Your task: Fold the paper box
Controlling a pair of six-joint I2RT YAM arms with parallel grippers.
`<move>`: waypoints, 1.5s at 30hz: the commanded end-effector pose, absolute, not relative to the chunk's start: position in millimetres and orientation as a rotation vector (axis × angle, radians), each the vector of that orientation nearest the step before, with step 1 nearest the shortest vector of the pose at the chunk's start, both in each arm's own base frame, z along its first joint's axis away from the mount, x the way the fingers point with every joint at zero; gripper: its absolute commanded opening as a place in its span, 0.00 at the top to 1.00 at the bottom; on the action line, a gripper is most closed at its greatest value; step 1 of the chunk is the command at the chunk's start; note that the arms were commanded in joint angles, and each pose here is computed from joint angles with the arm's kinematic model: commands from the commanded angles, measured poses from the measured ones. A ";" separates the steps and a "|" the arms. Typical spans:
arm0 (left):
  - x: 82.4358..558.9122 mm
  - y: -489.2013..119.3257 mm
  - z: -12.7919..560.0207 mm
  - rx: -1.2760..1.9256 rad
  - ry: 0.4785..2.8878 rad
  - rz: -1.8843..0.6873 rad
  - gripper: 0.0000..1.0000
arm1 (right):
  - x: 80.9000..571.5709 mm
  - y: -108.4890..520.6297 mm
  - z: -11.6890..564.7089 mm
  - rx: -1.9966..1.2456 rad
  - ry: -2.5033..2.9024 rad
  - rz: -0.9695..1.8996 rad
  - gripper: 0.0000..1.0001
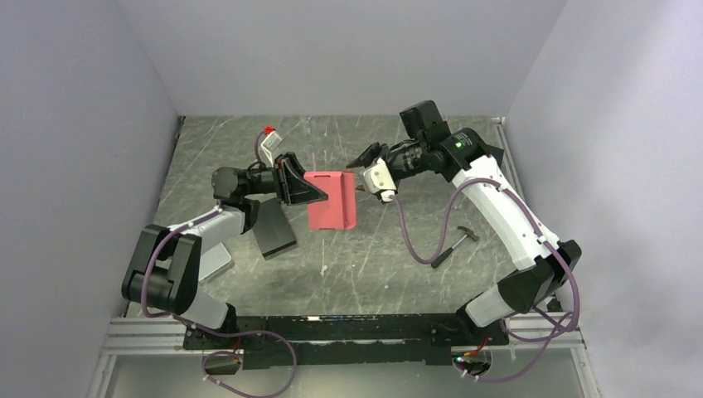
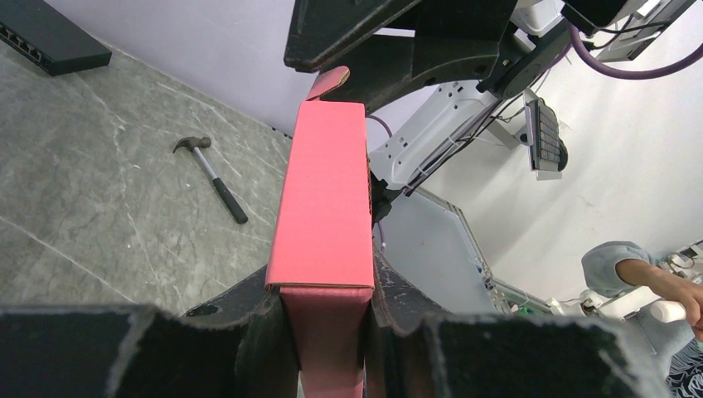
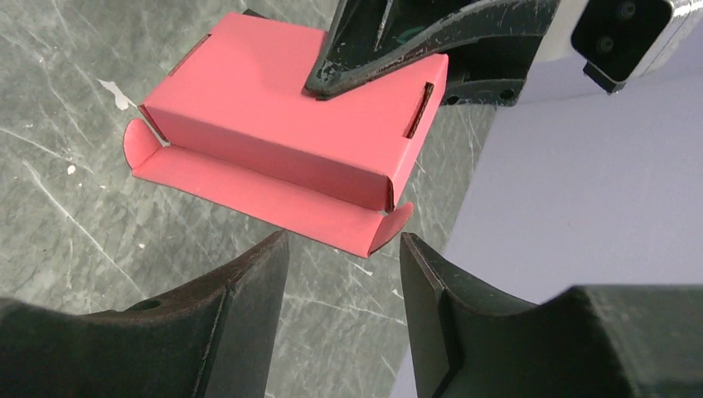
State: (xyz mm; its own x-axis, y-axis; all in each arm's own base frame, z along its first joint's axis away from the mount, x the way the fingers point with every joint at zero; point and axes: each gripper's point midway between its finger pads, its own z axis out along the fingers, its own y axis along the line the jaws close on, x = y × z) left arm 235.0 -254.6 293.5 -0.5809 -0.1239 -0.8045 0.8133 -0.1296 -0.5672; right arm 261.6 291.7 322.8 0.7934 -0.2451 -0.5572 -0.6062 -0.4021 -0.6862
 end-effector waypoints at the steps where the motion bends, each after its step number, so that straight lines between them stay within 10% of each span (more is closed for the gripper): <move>1: 232.9 -254.7 311.5 0.848 1.380 -1.760 0.98 | 260.6 296.4 339.9 -1.976 0.567 0.425 0.46; 45: 234.6 -256.8 319.7 0.837 1.402 -1.827 0.98 | 259.1 300.0 337.5 -2.036 0.519 0.350 0.48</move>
State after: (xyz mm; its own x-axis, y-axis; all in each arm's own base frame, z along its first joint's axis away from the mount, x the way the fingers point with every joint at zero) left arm 235.2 -255.6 302.5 -0.6233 -0.1087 -0.7744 0.7795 -0.1656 -0.6042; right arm 260.7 295.9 319.5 0.8312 -0.2510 -0.4961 -0.5544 -0.4415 -0.7054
